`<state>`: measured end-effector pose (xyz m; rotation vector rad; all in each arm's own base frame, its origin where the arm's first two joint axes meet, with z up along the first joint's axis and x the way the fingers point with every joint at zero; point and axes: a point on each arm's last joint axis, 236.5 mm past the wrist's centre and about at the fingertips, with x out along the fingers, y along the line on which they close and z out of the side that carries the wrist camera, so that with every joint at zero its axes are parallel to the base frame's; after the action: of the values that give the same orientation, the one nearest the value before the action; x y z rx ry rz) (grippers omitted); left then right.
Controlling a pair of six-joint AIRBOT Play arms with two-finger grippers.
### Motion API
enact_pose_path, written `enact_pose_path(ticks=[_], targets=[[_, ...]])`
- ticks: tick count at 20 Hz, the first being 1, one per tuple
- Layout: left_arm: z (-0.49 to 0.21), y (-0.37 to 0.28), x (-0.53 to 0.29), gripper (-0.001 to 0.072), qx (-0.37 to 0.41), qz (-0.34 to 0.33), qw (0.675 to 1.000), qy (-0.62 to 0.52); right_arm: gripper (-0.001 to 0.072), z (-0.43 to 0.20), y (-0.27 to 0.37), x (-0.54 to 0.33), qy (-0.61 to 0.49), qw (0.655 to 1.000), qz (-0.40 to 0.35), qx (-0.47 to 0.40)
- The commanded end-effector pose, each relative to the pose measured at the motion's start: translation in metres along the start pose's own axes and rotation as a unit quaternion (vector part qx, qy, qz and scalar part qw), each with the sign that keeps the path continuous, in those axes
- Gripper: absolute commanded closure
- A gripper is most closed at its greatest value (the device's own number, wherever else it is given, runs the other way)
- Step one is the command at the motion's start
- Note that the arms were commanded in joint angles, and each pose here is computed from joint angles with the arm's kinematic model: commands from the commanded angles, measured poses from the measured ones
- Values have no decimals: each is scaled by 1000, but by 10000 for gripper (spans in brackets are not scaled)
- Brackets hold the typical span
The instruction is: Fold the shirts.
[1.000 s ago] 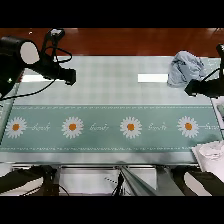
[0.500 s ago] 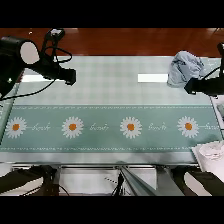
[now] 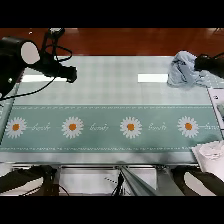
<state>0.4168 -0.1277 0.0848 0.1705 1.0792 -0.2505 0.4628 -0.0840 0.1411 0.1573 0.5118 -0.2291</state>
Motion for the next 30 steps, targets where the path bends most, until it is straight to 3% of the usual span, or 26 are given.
enact_pose_path(ticks=[1,4,8,17,18,20,21,25,30], targets=[[1,0,1,-13,4,0,1000,-1,118,6,-60,52,-55,982,-37,176],[0,0,1,-13,5,0,1000,0,117,-58,-101,100,13,962,-73,263],[-1,0,1,-13,5,0,1000,4,117,-115,-99,147,53,944,-75,316],[-8,0,1,-13,5,0,1000,18,136,-126,-67,191,-8,951,-36,307],[-8,0,1,-13,5,0,1000,18,221,-123,-68,194,-21,950,-33,309],[-8,0,1,-13,5,0,1000,18,577,-108,-70,195,-60,950,-24,307],[-8,0,1,-13,5,0,1000,18,687,-98,-73,194,-79,948,-21,307],[-8,0,2,-13,5,0,1000,19,689,-67,-77,182,-121,938,-8,326],[-6,-5,-7,-13,2,-9,1000,12,690,48,-23,98,-216,941,74,251]])
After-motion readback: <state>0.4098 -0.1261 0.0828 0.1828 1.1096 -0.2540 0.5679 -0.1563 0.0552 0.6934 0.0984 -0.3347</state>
